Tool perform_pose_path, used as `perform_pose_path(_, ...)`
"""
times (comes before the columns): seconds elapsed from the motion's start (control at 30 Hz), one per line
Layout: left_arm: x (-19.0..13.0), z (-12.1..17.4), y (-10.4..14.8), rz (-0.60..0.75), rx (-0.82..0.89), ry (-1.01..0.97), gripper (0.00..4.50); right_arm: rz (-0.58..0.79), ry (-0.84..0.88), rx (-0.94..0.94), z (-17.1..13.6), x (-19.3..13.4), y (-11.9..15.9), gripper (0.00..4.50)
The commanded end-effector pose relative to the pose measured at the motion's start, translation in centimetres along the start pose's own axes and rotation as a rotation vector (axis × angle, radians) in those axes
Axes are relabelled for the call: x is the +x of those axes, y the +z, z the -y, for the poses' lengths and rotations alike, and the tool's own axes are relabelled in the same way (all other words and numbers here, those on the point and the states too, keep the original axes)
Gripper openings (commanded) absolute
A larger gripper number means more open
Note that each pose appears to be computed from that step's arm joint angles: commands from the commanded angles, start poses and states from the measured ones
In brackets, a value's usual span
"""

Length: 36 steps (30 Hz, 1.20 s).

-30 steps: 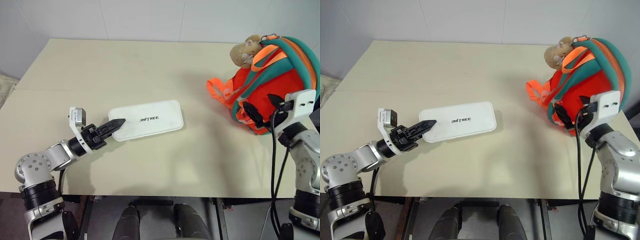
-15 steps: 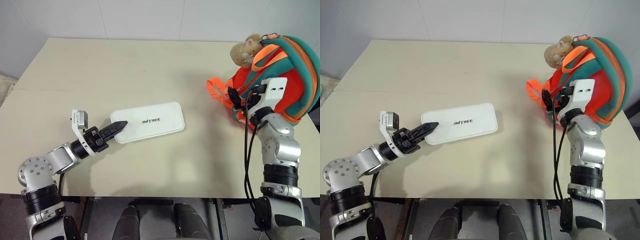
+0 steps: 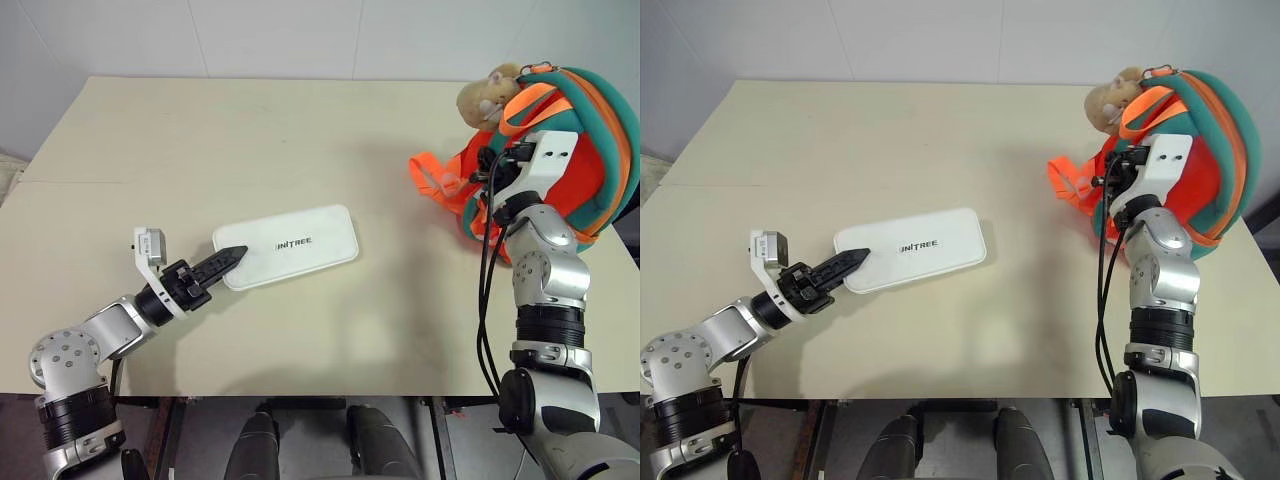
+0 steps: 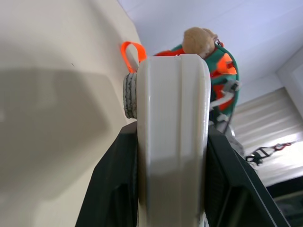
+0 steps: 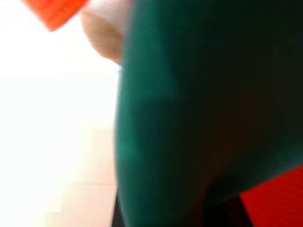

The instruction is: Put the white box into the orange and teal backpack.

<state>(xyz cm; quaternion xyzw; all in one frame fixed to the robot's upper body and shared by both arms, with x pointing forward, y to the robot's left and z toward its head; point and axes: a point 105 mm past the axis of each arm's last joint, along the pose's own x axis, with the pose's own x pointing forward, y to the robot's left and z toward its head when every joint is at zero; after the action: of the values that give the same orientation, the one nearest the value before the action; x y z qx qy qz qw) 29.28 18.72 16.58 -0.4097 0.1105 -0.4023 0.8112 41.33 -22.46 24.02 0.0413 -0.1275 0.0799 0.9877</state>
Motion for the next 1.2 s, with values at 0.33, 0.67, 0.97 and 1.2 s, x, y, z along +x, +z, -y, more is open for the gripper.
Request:
perform_pose_path(0.33, -3.2, -1.1, 6.7, 0.155, 0.144, 0.114, 1.30, 0.033, 0.687, 0.102, -14.4, -4.3, 6.5, 0.00)
perform_pose_path(0.67, -5.4, -0.6, 10.2, 0.171, 0.230, 0.155, 1.30, -0.007, 1.184, 0.182, -20.0, -11.2, 10.2, 0.00)
perform_pose_path(0.97, -6.5, 1.2, 11.7, 0.125, 0.304, 0.121, 1.30, -0.153, 1.427, 0.235, -20.5, -15.6, 11.2, 0.00)
perform_pose_path(1.2, -6.7, 3.7, 12.0, 0.079, 0.388, 0.029, 1.30, -0.252, 1.459, 0.156, -19.6, -16.8, 8.3, 0.00)
